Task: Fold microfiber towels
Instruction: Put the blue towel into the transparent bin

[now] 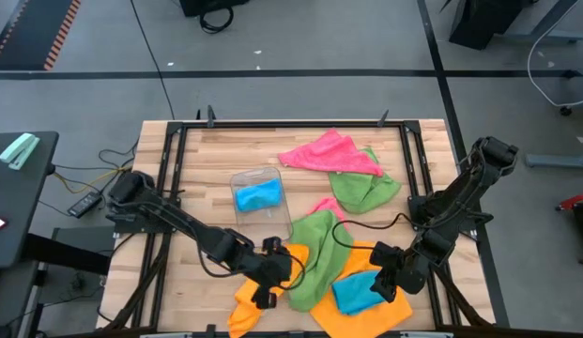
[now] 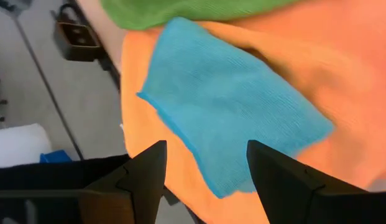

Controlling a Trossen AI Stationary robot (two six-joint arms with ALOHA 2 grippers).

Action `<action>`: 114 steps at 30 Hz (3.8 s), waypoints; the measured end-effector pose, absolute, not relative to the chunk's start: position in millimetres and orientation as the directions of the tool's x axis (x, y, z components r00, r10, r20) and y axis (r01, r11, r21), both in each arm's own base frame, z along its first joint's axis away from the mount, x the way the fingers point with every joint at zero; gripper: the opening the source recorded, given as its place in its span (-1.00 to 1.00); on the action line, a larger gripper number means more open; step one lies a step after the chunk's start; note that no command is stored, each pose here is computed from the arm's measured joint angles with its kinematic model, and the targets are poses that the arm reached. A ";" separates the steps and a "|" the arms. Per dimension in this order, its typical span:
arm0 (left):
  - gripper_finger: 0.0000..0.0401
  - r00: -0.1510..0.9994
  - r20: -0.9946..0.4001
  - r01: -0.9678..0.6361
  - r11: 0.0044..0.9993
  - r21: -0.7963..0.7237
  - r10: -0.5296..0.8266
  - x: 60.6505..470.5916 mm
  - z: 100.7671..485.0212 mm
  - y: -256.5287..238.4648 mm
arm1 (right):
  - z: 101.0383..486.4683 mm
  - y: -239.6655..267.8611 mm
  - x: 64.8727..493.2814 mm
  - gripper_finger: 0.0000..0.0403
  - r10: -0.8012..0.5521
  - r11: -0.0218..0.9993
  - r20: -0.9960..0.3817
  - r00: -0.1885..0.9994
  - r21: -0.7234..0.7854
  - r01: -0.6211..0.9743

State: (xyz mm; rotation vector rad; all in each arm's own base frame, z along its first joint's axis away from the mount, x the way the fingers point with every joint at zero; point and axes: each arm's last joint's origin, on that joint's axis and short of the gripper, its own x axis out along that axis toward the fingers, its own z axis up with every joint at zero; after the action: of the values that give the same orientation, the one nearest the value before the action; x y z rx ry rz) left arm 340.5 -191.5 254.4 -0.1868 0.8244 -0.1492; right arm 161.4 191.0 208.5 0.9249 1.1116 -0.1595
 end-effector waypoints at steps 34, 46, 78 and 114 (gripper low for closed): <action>-0.88 0.837 -0.500 -0.027 0.897 -0.441 -0.221 340.1 254.0 -190.8 | 143.2 168.1 141.6 0.37 0.347 0.452 -0.836 0.424 0.546 0.706; -0.89 0.831 -0.513 -0.033 0.902 -0.430 -0.214 339.7 252.6 -189.8 | 126.6 173.5 157.1 0.11 0.332 0.451 -0.825 0.457 0.564 0.691; -0.15 0.951 -0.308 -0.178 0.808 -0.562 -0.004 407.6 191.4 -182.1 | 180.8 179.0 166.5 -0.91 0.255 0.779 -0.795 0.551 0.507 0.370; 0.25 0.820 -0.468 -0.026 0.795 -0.606 -0.329 504.3 129.7 -192.4 | 183.0 185.7 160.4 -0.88 0.204 0.874 -0.756 0.622 0.427 0.233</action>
State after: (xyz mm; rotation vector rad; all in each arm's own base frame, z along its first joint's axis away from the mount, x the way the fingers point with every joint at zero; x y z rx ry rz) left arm 504.3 -192.4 129.7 -0.6389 0.5953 -0.1735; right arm 160.4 185.7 183.0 0.5258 0.9108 -0.0174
